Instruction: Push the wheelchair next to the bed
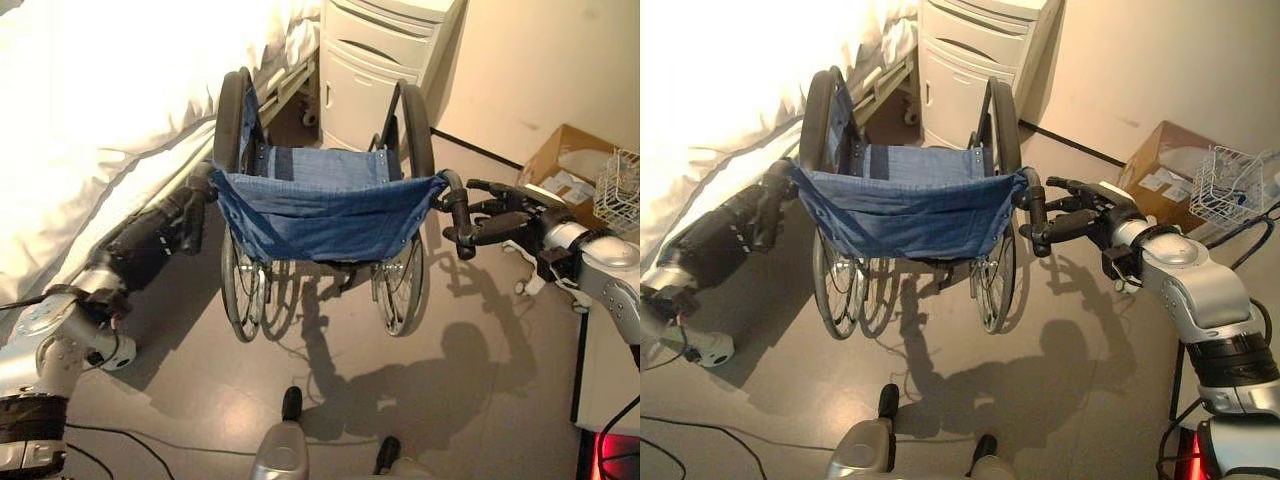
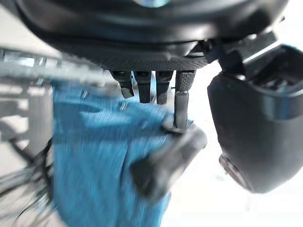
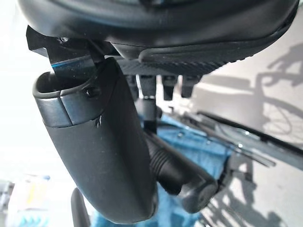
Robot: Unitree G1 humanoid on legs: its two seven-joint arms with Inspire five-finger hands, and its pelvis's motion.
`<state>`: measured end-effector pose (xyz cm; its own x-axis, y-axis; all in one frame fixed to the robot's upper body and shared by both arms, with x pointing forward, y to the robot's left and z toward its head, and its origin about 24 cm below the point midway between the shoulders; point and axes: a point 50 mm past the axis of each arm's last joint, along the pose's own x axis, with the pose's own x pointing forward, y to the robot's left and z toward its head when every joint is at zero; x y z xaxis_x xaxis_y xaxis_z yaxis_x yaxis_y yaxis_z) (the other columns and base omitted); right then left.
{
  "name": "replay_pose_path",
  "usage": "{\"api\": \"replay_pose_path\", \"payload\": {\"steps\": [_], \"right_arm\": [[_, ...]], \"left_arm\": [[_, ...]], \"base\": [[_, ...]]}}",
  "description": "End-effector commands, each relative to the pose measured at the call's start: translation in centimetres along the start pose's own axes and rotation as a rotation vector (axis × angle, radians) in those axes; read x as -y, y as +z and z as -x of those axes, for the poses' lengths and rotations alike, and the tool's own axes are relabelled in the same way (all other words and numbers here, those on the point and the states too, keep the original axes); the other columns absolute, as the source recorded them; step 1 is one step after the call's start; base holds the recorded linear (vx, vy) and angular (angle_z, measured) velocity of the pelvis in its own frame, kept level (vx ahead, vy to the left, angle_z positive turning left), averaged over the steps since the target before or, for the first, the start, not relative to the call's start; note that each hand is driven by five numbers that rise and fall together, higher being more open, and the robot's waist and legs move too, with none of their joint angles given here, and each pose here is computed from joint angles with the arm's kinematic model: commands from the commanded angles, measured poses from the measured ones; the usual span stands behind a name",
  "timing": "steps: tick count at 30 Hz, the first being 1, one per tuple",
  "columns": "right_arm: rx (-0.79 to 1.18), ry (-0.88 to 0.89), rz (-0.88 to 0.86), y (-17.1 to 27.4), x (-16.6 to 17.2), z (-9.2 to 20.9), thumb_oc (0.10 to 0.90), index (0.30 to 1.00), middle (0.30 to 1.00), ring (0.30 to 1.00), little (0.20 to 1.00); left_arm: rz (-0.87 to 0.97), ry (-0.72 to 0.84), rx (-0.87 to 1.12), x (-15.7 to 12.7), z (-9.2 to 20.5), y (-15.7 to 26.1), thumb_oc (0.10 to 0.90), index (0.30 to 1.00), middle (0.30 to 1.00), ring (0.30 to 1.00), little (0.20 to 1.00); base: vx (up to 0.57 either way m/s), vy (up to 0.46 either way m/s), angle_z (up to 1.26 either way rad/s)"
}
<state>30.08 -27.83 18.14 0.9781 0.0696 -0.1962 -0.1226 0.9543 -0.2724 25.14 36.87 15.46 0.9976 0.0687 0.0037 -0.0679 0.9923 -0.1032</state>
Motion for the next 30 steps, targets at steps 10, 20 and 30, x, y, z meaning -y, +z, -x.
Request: {"api": "replay_pose_path", "payload": {"steps": [10,20,30], "right_arm": [[0.197,-0.494,-0.096,0.9,7.7,4.0,0.800,0.900,0.900,0.900,0.900],[0.067,-0.667,-0.452,-8.6,7.5,6.6,0.800,0.900,0.900,0.900,0.900],[-0.580,-0.786,-0.704,-26.5,0.5,11.6,0.800,0.900,0.900,0.900,0.900]], "left_arm": [[-0.005,0.092,0.304,-2.1,2.5,5.2,0.800,0.900,0.900,0.900,0.900],[0.225,0.240,0.075,-3.9,6.5,-4.8,0.800,0.900,0.900,0.900,0.900],[0.417,0.631,-0.484,-1.5,11.3,-20.2,0.800,0.900,0.900,0.900,0.900]], "base": [[-0.01,0.000,0.02],[-0.01,0.002,-0.02],[0.00,-0.004,-0.01]]}}
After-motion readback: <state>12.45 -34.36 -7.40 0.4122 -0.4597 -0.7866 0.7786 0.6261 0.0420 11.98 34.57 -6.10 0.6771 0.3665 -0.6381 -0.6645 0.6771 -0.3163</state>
